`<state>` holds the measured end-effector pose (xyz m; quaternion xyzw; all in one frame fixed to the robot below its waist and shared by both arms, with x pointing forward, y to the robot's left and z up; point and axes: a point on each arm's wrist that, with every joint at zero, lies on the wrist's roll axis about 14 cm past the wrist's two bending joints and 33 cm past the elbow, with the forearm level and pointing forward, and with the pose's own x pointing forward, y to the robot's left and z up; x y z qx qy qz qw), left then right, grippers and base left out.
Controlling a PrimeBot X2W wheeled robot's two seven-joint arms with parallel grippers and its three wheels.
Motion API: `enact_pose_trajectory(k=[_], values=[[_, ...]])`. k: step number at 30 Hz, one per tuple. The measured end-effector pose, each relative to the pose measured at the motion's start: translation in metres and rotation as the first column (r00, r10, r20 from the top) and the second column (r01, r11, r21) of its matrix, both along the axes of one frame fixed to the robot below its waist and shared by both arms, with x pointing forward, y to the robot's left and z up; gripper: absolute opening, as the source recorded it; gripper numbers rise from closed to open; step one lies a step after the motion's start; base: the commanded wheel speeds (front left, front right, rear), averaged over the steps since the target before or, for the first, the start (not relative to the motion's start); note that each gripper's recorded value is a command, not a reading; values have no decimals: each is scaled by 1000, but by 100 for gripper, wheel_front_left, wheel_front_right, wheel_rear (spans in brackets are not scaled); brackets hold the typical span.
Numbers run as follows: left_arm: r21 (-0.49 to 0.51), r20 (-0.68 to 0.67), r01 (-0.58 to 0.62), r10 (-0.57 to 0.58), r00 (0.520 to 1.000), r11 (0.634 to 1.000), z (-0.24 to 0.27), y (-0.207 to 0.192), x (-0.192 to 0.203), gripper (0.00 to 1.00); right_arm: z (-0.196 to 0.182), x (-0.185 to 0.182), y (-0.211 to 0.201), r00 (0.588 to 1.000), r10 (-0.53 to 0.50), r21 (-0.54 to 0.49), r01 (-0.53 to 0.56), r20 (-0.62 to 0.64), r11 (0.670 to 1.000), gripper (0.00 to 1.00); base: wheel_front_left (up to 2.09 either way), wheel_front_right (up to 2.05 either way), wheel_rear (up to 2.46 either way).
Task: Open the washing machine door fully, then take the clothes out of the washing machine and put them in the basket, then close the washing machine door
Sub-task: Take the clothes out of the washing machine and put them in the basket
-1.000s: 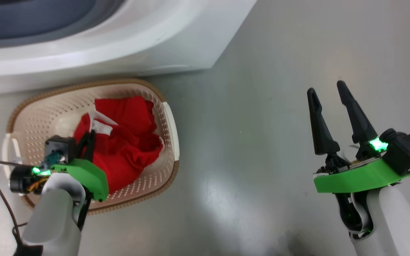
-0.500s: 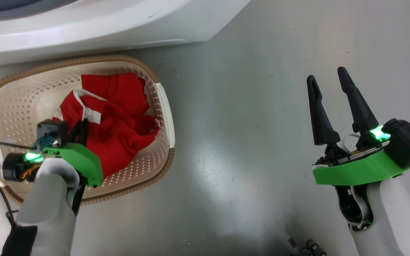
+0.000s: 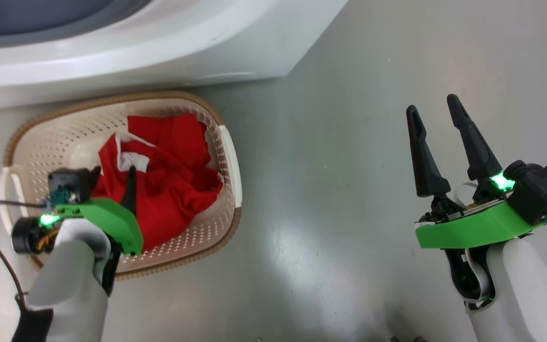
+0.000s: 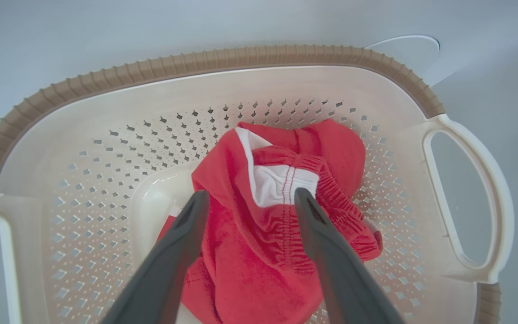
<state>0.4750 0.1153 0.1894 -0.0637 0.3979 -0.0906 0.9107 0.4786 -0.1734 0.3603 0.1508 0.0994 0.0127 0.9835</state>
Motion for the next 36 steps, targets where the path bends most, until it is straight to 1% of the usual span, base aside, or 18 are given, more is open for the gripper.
enact_pose_trajectory(k=[6, 9, 14, 19, 22, 27, 36], values=[[-16, 32, -32, 33, 999, 999, 22, 4, -12, 100, 20, -1, 4, 999, 12, -6, -12, 38, 1000, 100, 0, 0, 0], [-22, 60, -45, 46, 997, 999, 36, 7, -17, 100, 29, -7, 5, 999, 14, -5, -13, 48, 1000, 100, 0, 0, 0], [-43, 136, -73, 78, 988, 996, 66, 13, -21, 100, 39, -25, 7, 999, 15, 1, -15, 47, 1000, 100, 0, 0, 0], [-53, 217, -87, 96, 971, 995, 97, 19, -26, 100, 58, -35, 10, 997, 20, 5, -21, 79, 1000, 100, 0, 0, 0], [-61, 274, -103, 116, 955, 993, 118, 25, -26, 100, 68, -42, 11, 995, 21, 6, -22, 98, 1000, 100, 0, 0, 0], [-74, 381, -132, 150, 912, 989, 155, 36, -24, 100, 84, -52, 12, 991, 24, 8, -25, 130, 1000, 100, 0, 0, 0], [-77, 533, -156, 173, 828, 985, 212, 50, -39, 100, 104, -73, 9, 985, 18, 5, -19, 170, 1000, 100, 0, 0, 0]])
